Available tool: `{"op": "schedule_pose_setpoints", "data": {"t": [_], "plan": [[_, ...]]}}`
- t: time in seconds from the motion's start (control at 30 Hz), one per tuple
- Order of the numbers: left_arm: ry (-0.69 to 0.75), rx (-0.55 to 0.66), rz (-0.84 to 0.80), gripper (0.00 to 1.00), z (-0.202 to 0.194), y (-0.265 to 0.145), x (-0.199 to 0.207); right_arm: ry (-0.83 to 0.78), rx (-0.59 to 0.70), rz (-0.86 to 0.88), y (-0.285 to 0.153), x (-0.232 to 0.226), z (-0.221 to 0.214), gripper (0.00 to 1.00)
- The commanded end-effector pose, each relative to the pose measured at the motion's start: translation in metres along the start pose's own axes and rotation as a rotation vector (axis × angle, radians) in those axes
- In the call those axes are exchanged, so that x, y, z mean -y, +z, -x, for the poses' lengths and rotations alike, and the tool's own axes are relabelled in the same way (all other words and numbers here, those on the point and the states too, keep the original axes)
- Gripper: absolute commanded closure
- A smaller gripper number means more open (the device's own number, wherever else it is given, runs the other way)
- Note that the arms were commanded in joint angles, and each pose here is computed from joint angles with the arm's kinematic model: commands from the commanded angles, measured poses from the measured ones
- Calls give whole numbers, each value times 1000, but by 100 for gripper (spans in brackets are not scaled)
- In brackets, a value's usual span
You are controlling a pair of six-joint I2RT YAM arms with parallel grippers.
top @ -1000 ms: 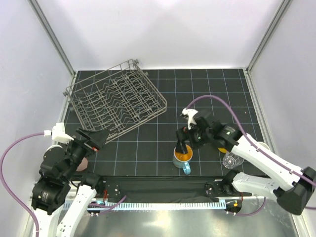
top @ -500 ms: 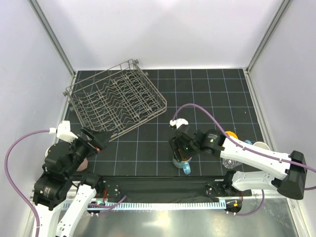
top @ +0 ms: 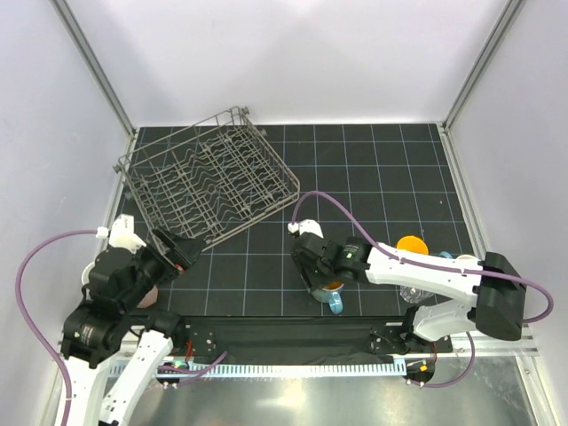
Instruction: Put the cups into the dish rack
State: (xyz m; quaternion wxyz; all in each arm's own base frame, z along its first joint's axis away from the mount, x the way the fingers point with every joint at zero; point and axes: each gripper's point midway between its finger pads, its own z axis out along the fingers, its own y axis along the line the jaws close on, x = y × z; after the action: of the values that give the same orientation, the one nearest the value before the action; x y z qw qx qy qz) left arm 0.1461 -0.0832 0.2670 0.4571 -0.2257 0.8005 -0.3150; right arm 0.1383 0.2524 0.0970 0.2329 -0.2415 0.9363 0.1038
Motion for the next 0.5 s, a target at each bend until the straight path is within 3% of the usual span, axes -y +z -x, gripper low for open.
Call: {"op": "schedule_pose_setpoints", "data": {"t": [0.0, 0.17, 0.2, 0.23, 0.3, 0.33, 0.47], "plan": [[-1, -36, 40, 0, -3, 0, -3, 30, 52, -20, 10, -3, 12, 52], [-8, -23, -3, 3, -1, -3, 5, 40, 47, -26, 24, -3, 6, 64], [-11, -24, -14, 7, -1, -4, 7, 40, 47, -29, 25, -2, 6, 68], [-9, -29, -32, 20, -1, -5, 10, 40, 47, -32, 26, -2, 5, 75], [-8, -59, -108, 28, -6, -4, 24, 45, 61, -28, 24, -1, 6, 85], [-25, -78, -132, 30, -9, -3, 29, 53, 90, -11, 18, -2, 11, 95], [-75, -140, -214, 28, -19, 2, 44, 74, 196, 62, -9, -7, 32, 96]]}}
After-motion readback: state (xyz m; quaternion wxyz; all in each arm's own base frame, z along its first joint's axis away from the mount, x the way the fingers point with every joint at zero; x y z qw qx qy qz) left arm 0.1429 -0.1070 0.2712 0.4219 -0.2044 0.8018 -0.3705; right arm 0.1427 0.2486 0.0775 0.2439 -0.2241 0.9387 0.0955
